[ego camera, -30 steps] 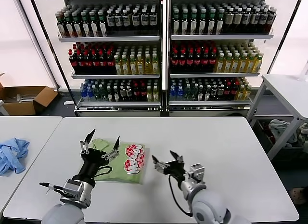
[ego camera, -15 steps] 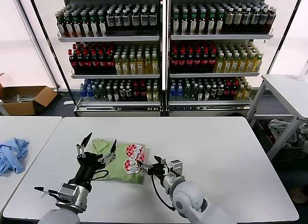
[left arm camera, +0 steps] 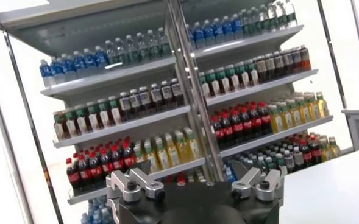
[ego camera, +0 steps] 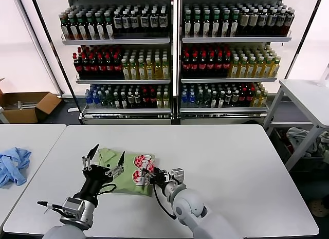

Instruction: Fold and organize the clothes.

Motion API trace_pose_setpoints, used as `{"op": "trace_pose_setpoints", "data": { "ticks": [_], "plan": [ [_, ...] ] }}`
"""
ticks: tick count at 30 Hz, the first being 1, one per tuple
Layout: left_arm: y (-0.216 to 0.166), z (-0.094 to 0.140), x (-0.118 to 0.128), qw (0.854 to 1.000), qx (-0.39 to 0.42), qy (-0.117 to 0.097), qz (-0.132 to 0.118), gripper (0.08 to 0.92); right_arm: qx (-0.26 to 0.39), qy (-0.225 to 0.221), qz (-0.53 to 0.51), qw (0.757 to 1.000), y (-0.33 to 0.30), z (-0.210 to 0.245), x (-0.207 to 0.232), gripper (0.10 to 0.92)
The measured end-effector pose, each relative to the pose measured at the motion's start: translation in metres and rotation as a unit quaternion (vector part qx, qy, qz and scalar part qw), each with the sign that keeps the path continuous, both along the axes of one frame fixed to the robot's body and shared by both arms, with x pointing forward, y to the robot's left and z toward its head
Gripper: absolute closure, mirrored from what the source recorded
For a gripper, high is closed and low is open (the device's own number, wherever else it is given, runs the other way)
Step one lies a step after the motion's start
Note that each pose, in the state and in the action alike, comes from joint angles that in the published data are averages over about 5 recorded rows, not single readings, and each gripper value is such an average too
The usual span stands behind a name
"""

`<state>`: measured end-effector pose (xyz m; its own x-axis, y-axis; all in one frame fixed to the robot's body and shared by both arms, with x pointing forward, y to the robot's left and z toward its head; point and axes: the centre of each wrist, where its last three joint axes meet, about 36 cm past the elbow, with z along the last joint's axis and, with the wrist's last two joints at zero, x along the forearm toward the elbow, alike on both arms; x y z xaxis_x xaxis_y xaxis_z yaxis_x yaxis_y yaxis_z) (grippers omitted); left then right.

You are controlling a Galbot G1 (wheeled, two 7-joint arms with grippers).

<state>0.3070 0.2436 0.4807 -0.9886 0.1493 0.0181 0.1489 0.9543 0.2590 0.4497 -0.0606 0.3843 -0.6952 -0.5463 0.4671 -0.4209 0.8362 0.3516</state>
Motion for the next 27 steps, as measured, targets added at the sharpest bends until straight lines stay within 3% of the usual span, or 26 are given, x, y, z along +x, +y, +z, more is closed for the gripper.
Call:
{"op": "trace_pose_setpoints", "data": {
  "ticks": [12, 27],
  "plan": [
    [-0.002, 0.001, -0.002, 1.000, 0.000, 0.007, 0.000, 0.177, -0.001, -0.008, -0.014, 1.000, 0.002, -0.003, 0.007, 0.878],
    [-0.002, -0.004, -0.003, 1.000, -0.003, 0.012, 0.008, 0.177, -0.024, -0.038, -0.039, 0.998, -0.062, 0.022, 0.005, 0.889]
  ]
}}
